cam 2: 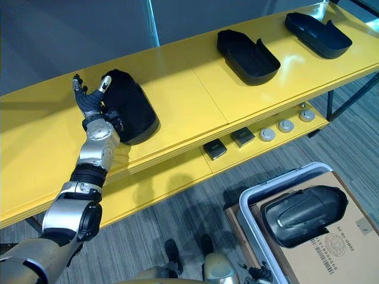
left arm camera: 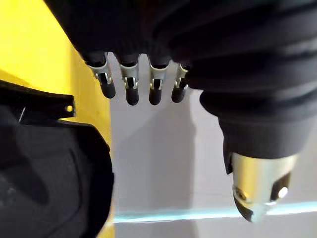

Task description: Walk over and take plastic housings, then place them on the shelf

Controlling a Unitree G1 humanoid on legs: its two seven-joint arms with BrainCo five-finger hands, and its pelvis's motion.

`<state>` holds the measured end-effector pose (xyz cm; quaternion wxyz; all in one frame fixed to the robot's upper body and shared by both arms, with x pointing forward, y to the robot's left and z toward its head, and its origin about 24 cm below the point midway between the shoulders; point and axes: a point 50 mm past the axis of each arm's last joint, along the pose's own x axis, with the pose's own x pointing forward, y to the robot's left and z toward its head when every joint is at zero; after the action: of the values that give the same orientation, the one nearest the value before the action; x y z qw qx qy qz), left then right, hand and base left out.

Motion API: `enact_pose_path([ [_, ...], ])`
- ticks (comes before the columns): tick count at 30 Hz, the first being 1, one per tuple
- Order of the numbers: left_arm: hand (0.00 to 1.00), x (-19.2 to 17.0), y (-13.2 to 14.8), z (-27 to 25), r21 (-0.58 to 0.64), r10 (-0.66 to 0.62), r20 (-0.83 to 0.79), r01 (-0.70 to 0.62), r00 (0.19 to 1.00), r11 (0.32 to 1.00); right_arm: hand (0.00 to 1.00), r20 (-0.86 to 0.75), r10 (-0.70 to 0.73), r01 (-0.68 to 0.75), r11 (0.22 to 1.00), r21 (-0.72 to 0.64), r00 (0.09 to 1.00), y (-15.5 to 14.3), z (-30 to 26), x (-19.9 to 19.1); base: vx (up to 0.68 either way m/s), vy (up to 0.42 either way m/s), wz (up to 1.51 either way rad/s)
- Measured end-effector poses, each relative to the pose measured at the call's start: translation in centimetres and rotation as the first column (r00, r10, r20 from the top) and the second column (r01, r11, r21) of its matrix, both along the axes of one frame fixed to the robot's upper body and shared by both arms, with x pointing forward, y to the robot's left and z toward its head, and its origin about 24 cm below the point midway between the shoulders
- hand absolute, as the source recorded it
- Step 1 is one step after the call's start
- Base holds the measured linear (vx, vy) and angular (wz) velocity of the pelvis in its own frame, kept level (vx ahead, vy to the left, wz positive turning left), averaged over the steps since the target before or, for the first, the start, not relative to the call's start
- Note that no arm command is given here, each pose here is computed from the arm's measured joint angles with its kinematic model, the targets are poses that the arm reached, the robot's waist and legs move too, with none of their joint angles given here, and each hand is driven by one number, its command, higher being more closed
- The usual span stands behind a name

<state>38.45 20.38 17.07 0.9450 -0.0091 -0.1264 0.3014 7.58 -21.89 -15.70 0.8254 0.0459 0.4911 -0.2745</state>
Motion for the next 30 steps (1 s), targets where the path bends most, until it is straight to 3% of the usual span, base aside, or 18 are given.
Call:
enact_pose_path([
  [3,0.00,-0.3,-0.3,0.8,0.018,-0.012,0.040,0.012,0.999,1.000,0.00,0.001,0.000,0.000,1.000,-0.004,1.000,-0.1,0.0,-0.1,0.01,0.005,0.03],
  [8,0.00,-5.2,-4.7,4.5,0.242,-0.162,0.329,0.082,0.930,0.967,0.00,-0.008,-0.015,0.015,1.000,-0.001,1.000,-0.2,-0.1,-0.4,0.02,0.007,0.05],
  [10,0.00,-7.0,-6.0,4.0,0.284,-0.201,0.361,0.098,0.911,0.954,0.00,-0.010,-0.022,0.022,1.000,-0.002,1.000,-0.3,-0.1,-0.6,0.01,0.003,0.05],
  [11,1.00,-7.8,-6.9,3.2,0.308,-0.225,0.354,0.114,0.908,0.944,0.00,-0.012,-0.028,0.028,1.000,-0.001,1.000,-0.3,-0.1,-0.7,0.02,0.006,0.14],
  [19,1.00,-11.3,-9.8,-4.0,0.467,-0.354,0.095,0.272,0.930,0.841,0.00,-0.033,-0.071,0.071,0.997,0.003,0.997,-0.7,-0.3,-1.6,-0.01,0.005,0.09],
  [30,1.00,-10.7,-10.4,-9.8,0.532,-0.388,-0.215,0.440,0.896,0.723,0.00,-0.034,-0.037,0.037,0.999,-0.005,0.999,-0.8,-0.2,-1.4,0.01,0.004,0.01],
])
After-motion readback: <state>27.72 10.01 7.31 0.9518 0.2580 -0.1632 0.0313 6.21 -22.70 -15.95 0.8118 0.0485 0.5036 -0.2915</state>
